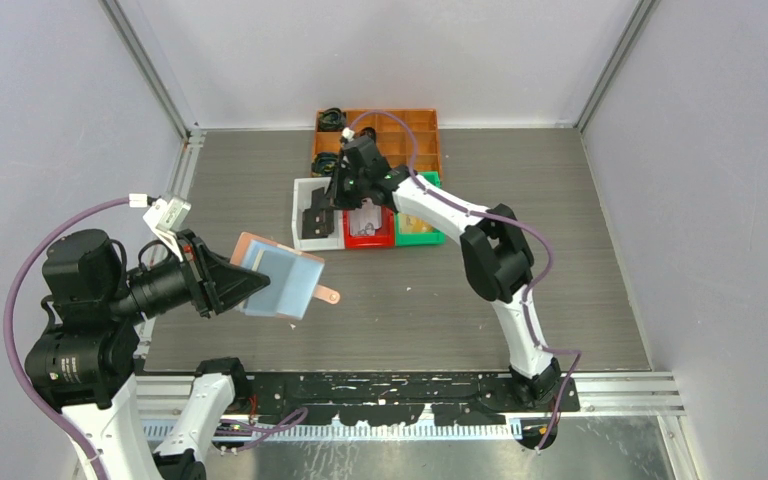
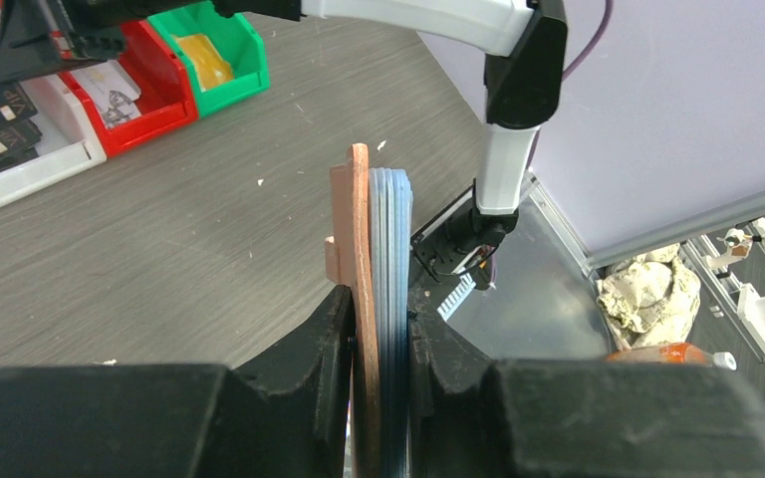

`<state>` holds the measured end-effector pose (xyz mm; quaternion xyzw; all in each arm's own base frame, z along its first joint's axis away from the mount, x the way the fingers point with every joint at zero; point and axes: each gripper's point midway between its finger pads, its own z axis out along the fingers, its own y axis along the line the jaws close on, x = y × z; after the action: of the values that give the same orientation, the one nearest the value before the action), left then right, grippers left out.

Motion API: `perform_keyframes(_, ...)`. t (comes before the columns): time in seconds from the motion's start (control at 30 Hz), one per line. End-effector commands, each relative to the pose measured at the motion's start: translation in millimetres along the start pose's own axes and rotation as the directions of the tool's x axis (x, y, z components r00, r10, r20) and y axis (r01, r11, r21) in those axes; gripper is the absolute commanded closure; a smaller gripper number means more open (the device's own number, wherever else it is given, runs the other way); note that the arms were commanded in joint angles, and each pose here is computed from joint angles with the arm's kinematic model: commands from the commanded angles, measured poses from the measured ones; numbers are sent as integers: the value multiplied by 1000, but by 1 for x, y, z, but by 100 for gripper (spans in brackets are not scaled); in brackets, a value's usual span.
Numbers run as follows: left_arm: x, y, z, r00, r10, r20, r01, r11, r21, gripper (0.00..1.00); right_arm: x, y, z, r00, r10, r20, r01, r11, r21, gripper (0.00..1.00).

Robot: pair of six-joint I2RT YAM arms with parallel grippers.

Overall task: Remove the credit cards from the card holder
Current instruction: Place the credit card in the storage box, then remove the credit card from the card holder.

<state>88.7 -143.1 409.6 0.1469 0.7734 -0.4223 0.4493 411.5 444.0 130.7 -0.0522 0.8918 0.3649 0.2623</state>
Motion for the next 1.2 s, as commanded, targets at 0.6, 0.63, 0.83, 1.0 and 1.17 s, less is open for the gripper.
perform_keyframes(0.6,1,-15,-2,999,44,17,-46,996,75,100,-26,14,40,987,-115,116,110,993,48,81)
perform_keyframes(0.63,1,-15,-2,999,43,17,-45,996,77,100,-29,22,34,984,-120,129,116,993,35,79)
perform_keyframes(0.83,-1,-17,-3,998,51,22,-52,995,81,100,-40,54,4,966,-175,189,177,984,9,57)
perform_keyframes(1.0,0,-17,-3,999,48,19,-49,995,83,100,-57,89,-40,946,-181,269,198,979,-37,48)
perform_keyframes(1.17,-1,-15,-2,999,50,19,-52,995,86,100,-69,142,-116,912,-202,356,268,952,-147,33)
